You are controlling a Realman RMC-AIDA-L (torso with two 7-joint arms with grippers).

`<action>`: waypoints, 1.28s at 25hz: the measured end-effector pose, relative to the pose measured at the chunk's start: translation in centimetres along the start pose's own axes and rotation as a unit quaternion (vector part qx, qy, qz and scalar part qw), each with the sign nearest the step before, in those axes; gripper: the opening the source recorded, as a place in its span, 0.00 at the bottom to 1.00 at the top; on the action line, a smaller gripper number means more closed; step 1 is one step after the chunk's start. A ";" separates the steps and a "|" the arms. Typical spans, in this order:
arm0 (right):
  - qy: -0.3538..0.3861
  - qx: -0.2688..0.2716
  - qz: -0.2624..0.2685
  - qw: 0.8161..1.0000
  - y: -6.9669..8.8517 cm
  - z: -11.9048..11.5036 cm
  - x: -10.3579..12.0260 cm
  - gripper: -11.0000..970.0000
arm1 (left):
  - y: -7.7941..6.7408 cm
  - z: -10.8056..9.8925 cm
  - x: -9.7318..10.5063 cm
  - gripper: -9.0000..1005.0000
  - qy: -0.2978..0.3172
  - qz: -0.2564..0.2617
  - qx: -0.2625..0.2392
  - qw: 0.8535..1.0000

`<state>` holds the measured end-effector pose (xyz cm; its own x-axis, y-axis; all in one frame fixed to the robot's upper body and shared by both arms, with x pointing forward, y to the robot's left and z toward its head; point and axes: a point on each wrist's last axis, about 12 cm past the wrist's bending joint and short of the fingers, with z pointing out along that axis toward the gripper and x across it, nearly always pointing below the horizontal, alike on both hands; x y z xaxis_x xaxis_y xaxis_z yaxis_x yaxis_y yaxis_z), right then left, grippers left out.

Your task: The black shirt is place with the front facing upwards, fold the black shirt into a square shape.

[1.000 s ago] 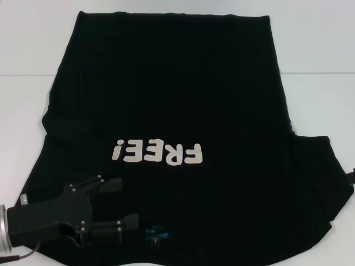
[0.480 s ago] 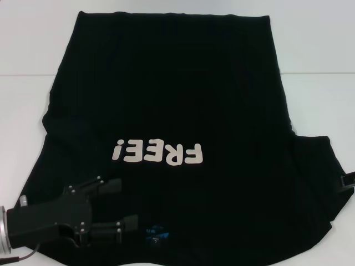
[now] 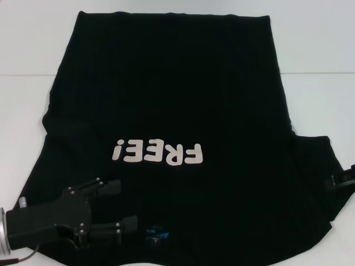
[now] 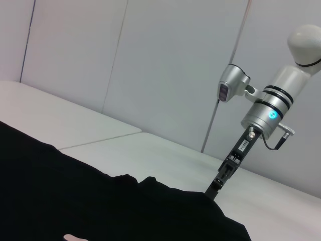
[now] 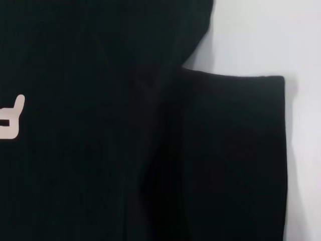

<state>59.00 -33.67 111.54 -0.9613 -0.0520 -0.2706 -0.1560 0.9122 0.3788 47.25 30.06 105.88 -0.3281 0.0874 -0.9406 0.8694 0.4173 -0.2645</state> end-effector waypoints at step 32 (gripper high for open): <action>-0.013 0.013 -0.008 1.000 0.2 -0.2 -1.0 0.04 | 0.0 -0.3 0.1 0.95 -0.004 -0.002 -0.006 1.000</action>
<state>59.85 -33.50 112.11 -0.9525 -0.0572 -0.2992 -0.1654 0.9219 0.3504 47.11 30.29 105.85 -0.3293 0.0780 -0.9410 0.8636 0.4279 -0.2667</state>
